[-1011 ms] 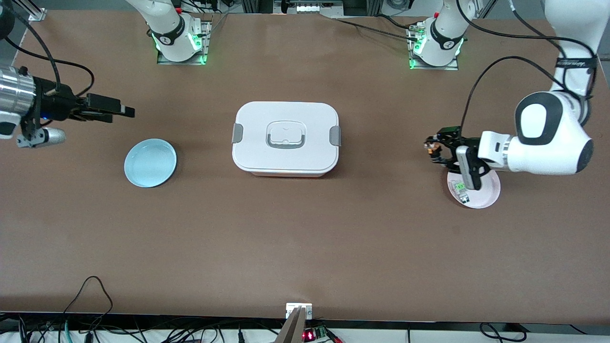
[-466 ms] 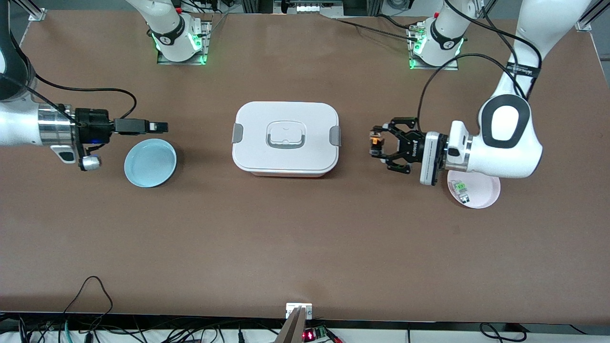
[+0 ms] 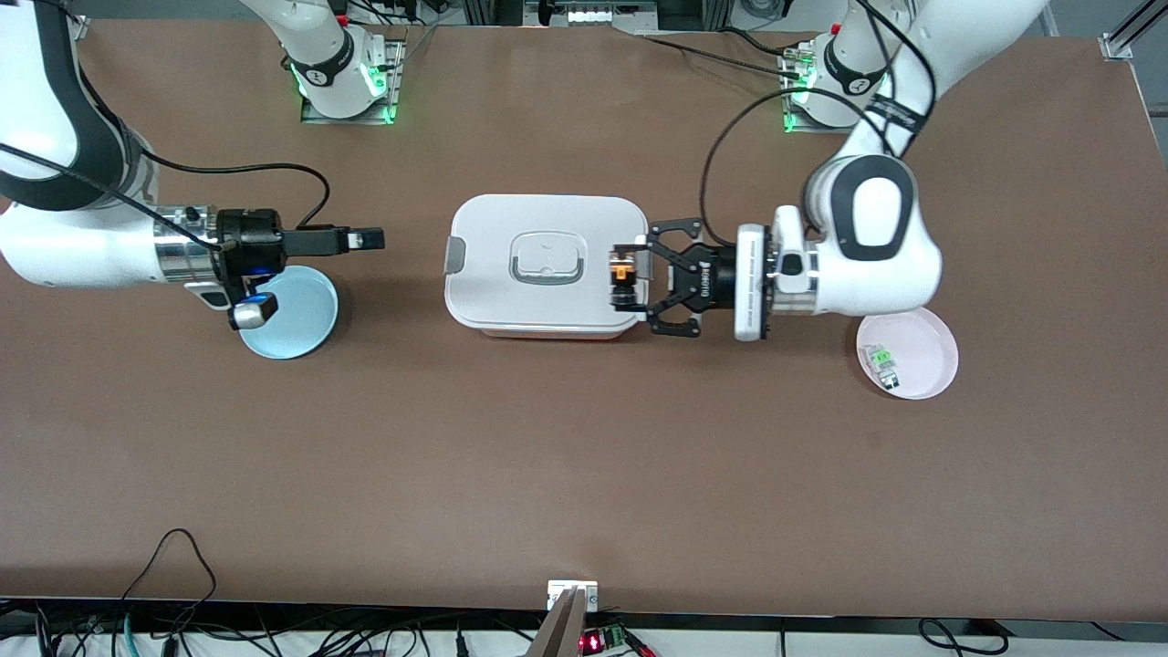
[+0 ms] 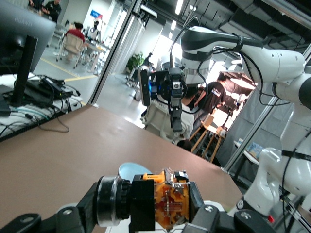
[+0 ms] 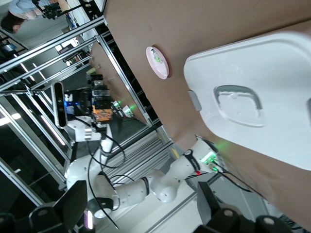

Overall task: Transfer orange switch to right arm and place
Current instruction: 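Lift the switch with the left gripper while the right gripper approaches, then grasp the orange switch with the right gripper from the left gripper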

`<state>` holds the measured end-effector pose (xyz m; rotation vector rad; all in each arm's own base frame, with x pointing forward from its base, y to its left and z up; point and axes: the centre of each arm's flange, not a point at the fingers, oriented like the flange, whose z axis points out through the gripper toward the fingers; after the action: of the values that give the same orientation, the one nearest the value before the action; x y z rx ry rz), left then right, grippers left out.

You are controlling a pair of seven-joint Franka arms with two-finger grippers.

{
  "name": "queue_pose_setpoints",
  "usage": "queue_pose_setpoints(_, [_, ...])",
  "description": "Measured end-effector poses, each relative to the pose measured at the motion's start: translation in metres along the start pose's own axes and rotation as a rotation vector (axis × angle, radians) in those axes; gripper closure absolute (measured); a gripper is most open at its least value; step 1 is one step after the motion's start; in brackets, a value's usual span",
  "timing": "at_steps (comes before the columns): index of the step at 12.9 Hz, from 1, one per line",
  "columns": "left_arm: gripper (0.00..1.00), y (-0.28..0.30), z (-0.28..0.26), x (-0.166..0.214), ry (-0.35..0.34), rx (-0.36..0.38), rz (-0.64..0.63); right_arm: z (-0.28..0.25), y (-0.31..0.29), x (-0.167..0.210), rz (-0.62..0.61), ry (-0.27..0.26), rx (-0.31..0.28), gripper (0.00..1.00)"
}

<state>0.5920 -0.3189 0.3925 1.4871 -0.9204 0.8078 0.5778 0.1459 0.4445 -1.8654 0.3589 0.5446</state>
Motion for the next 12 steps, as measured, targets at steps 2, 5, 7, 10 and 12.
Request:
queue_pose_setpoints(2, [0.27, 0.001, 0.023, -0.009, 0.017, 0.025, 0.015, 0.015, -0.007, -0.002, 0.071, -0.018, 0.043, 0.00])
queue_pose_setpoints(5, [0.27, 0.011, 0.053, -0.014, 0.082, 0.034, 0.010, 0.029, -0.006, 0.002, 0.104, -0.045, 0.072, 0.00])
queue_pose_setpoints(7, [0.27, 0.015, 0.062, -0.016, 0.092, 0.031, 0.017, 0.041, -0.004, 0.006, 0.122, -0.065, 0.100, 0.00])
queue_pose_setpoints(10, [0.27, 0.016, 0.066, -0.018, 0.091, 0.046, 0.015, 0.065, -0.002, 0.010, 0.136, -0.081, 0.102, 0.00])
queue_pose_setpoints(12, [0.27, 0.025, 0.081, -0.020, 0.119, 0.044, -0.011, 0.083, -0.002, 0.010, 0.138, -0.081, 0.093, 0.00])
